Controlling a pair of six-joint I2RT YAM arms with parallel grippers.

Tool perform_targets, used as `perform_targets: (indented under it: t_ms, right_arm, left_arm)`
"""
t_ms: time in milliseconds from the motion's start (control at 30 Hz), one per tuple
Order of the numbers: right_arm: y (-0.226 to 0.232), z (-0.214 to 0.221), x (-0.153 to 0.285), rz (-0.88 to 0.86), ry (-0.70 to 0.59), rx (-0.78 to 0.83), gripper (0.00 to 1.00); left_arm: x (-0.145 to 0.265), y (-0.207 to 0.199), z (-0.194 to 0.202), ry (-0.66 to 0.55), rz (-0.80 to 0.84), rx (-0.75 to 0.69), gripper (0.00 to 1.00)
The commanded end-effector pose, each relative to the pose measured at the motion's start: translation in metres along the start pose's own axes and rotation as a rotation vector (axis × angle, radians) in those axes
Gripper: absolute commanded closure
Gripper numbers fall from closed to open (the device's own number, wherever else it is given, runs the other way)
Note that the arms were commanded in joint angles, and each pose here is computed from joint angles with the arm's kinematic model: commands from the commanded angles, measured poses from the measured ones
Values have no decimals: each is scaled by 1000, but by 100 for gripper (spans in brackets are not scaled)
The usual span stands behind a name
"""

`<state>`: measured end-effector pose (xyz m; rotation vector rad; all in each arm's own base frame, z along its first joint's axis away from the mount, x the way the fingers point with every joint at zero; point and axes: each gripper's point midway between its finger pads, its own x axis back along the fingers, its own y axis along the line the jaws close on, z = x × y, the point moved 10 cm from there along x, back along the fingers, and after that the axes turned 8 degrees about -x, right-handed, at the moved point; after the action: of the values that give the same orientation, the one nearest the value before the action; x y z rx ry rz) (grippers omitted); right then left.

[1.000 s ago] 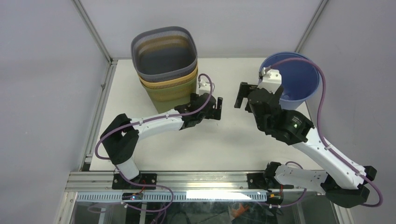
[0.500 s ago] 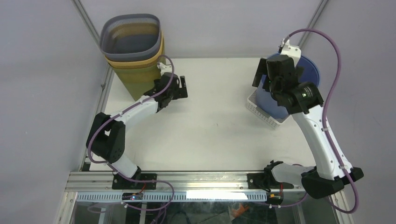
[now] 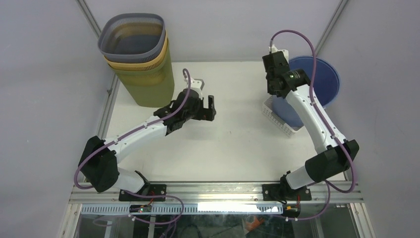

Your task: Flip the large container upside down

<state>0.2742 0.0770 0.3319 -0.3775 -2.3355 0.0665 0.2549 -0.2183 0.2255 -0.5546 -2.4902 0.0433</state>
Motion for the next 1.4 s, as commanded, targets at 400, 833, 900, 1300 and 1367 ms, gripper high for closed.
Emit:
perform_targets:
  t_ms: [400,833,900,1300,1367]
  right_arm:
    - [-33,-53,74,33,-226,-58,100]
    - [-23,-42,89,90,-271,35,100]
    - [-27,-45,98,85,-291,24,100]
    - [-15,-65,191,-613,-439,37,100]
    - [6,-58,192,-767,-378,112,100]
  left_arm:
    - [11,-134,23,91,353,37,1]
    - [-26,-178,6,49,450,152,1]
    - [-28,-180,5,53,456,146,1]
    - [44,-104,0,-12,403,138,1]
    - [66,-88,5,-19,368,153,1]
